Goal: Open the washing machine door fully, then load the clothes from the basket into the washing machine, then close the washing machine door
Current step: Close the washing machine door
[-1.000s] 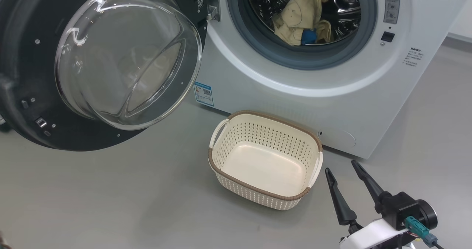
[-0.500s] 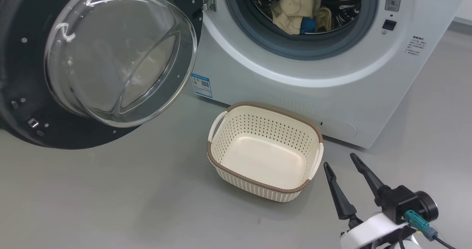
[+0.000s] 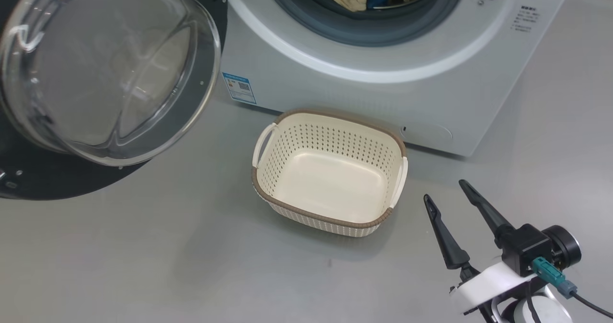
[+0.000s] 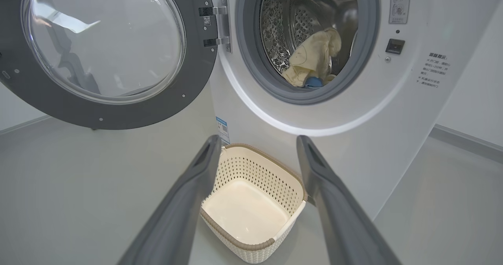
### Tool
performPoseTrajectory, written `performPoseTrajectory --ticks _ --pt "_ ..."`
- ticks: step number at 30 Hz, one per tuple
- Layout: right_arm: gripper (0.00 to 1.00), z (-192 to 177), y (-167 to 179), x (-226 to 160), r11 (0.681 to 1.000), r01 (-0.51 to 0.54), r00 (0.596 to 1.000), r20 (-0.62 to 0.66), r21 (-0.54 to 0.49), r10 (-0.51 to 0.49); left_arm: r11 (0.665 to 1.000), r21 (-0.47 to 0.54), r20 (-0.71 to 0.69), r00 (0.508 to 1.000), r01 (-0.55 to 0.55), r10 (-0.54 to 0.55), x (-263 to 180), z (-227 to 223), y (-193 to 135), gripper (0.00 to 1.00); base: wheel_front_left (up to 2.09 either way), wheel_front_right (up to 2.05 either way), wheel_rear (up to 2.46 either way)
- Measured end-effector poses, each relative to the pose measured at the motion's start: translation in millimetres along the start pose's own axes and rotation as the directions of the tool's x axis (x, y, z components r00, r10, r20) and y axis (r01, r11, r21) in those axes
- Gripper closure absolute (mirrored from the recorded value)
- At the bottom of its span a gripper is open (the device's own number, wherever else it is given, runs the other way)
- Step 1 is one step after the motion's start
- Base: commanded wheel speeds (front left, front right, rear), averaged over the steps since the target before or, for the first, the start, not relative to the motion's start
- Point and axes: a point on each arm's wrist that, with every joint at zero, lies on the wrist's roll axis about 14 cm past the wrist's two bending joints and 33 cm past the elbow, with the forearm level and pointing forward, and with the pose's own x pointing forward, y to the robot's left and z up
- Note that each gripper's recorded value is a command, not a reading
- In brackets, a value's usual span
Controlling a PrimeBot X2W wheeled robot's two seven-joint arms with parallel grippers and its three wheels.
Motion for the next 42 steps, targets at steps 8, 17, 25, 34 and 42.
performPoseTrajectory --ticks 8,17,25,34,42 --pt "0.00 -10 -39 -5 0.997 0.076 0.997 -0.027 0.001 -0.076 0.969 0.179 -0.220 0.953 -0.171 0.209 18 -90 63 1.00 0.00 0.00 0.00" --pt "0.00 -20 -59 -8 0.993 0.114 0.992 -0.055 0.004 -0.114 0.957 0.215 -0.283 0.925 -0.195 0.253 30 -133 74 1.00 0.00 0.00 0.00" --pt "0.00 -24 -62 -6 0.994 0.111 0.992 -0.065 0.004 -0.111 0.944 0.262 -0.282 0.919 -0.203 0.276 35 -140 79 1.00 0.00 0.00 0.00" --pt "0.00 -22 -64 -3 0.994 0.109 0.992 -0.058 0.000 -0.109 0.932 0.310 -0.364 0.883 -0.185 0.296 32 -149 78 1.00 0.00 0.00 0.00" --pt "0.00 -23 -60 0 0.995 0.095 0.994 -0.058 0.004 -0.095 0.931 0.328 -0.443 0.844 -0.160 0.302 28 -155 75 1.00 0.00 0.00 0.00"
